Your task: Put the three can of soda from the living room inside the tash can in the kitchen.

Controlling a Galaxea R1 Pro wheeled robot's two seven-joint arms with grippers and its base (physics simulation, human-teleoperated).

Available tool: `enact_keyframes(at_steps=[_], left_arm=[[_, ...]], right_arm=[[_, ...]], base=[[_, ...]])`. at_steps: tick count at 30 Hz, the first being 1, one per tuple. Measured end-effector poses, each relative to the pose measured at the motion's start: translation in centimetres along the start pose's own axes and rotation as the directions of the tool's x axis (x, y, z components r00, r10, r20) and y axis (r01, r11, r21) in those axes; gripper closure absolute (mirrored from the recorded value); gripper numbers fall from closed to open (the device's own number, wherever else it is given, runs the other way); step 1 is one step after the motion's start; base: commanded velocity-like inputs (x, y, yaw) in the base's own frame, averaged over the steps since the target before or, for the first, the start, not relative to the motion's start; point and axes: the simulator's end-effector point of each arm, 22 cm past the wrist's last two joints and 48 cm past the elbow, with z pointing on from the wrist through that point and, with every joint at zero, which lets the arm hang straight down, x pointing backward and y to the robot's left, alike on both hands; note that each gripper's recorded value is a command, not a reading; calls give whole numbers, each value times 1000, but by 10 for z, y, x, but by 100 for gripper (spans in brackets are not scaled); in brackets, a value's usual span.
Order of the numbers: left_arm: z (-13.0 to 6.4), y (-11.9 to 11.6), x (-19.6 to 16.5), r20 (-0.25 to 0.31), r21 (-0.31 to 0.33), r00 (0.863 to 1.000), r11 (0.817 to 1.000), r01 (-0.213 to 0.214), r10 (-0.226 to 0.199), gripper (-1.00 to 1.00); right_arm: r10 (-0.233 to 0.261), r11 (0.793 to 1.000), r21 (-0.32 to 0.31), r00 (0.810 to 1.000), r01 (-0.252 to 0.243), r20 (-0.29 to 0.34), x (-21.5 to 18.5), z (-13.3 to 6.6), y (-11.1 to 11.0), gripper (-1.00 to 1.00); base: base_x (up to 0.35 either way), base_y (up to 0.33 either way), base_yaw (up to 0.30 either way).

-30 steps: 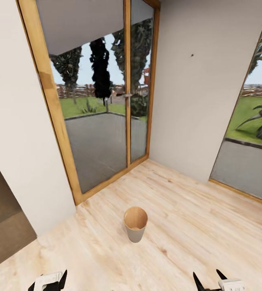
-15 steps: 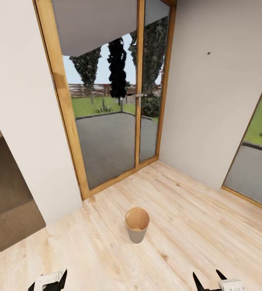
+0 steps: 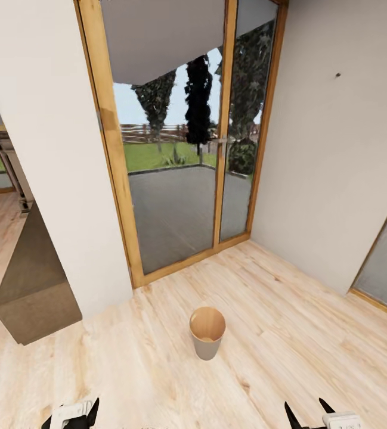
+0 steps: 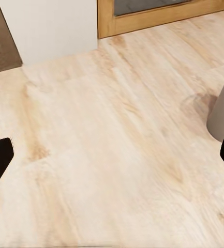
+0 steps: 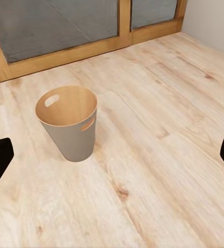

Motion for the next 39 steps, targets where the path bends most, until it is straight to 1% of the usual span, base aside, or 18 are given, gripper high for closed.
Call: enact_keyframes(at_steps=[9,14,20,23,24,25,30,32,35,37,39], left_arm=[[0,0,0,0,0,1000,1000,0,0,-100],[0,0,0,1,0,1000,1000,0,0,-100],[0,1,-4,18,0,1000,1000,-3,3,-100],[0,1,-5,23,1,1000,1000,-4,4,-100],[0,1,-5,24,0,1000,1000,-5,5,-100],[0,1,-5,25,0,1000,1000,-5,5,-100],[-1,1,-5,26,0,1000,1000,-4,4,-100],[-1,1,-6,27,0,1000,1000,-4,4,-100],[-1,1,-6,27,0,1000,1000,-4,4,-100],[-1,1,-6,28,-1,1000,1000,-4,4,-100],[-1,1,-6,28,-1,1000,1000,-4,4,-100]], right_arm=[[0,1000,0,1000,0,-1,0,0,0,-100],[0,1000,-1,1000,0,-2,1,0,0,-100],[-1,1000,-5,1000,1,-4,1,0,1,-100],[-12,1000,-10,1000,12,-8,2,0,3,-100],[-35,999,-20,999,35,-15,4,0,5,-100],[-43,999,-24,999,43,-18,5,0,6,-100],[-65,997,-40,998,64,-24,6,-1,9,-100],[-70,996,-48,997,69,-23,5,-1,13,-100],[-78,994,-74,997,76,-25,5,1,25,-100],[-78,993,-91,996,74,-37,7,4,33,-100],[-74,992,-105,995,67,-65,10,6,39,-100]], base=[[0,-204,213],[0,-82,60],[0,-17,12],[0,-4,3],[0,-2,1],[0,-2,1],[0,0,0],[0,0,0],[0,0,0],[0,0,0],[0,0,0]])
